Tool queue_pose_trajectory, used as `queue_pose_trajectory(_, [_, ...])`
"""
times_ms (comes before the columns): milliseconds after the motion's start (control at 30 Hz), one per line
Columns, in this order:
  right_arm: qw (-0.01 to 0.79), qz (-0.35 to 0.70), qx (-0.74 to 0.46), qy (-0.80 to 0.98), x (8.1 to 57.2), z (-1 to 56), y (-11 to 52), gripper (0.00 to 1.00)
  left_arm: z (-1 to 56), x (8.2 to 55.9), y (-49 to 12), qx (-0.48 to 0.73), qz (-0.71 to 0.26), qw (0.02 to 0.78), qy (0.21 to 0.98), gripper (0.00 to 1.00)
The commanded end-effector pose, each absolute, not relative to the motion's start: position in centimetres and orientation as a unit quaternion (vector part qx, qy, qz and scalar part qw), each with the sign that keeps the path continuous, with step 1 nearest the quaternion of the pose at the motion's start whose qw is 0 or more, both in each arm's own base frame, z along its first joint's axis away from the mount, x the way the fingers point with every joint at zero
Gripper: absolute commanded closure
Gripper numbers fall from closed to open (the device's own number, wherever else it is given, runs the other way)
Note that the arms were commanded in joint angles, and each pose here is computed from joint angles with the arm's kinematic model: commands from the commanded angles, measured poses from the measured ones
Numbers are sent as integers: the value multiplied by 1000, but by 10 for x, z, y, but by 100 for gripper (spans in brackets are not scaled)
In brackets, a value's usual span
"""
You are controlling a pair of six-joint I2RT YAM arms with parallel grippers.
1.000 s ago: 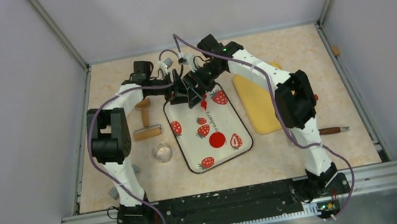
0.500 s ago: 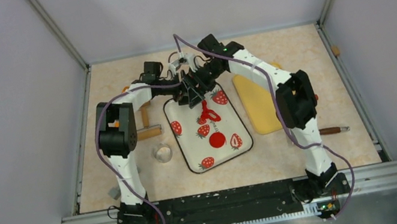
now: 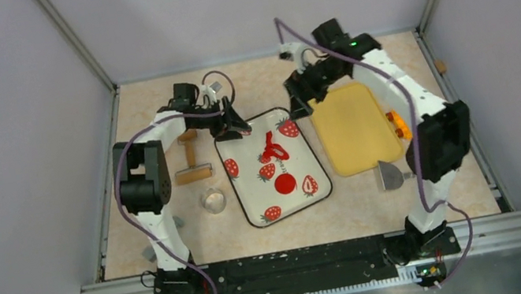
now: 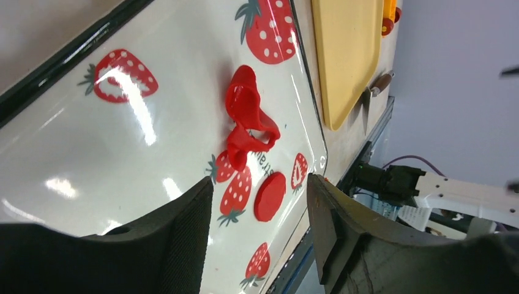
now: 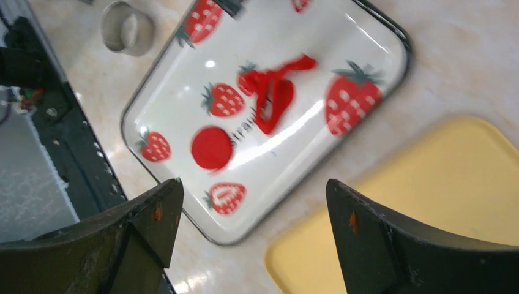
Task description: Roll out the dumpling wrappers from the dough
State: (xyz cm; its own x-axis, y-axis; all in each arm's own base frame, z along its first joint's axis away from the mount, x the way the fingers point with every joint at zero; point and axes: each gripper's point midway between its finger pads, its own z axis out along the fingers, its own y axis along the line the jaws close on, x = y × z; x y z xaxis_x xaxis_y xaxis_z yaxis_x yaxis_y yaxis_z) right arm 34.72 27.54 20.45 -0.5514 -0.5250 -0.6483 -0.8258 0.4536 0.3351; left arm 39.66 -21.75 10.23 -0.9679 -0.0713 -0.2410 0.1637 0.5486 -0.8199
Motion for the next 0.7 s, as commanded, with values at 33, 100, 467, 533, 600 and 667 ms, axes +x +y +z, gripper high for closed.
queue_pose_trajectory(33, [255, 241, -442, 825, 318, 224, 160, 15, 157, 388, -210, 87, -456, 215, 859, 40])
queue_pose_trajectory(100, [229, 205, -456, 835, 300, 210, 119, 18, 169, 384, -209, 105, -449, 234, 856, 41])
queue_pose_trajectory(467, [126, 12, -555, 822, 201, 127, -50, 34, 201, 362, -204, 174, -423, 273, 846, 41])
queue_pose_trajectory(533, [110, 1, -584, 804, 188, 106, -55, 34, 201, 359, -204, 179, -422, 271, 847, 41])
queue_pose_trajectory(600, [108, -8, -595, 797, 187, 96, -57, 34, 202, 356, -204, 187, -418, 272, 846, 42])
queue_pose_trajectory(667, [104, -8, -597, 795, 189, 90, -59, 34, 203, 354, -202, 192, -415, 272, 846, 42])
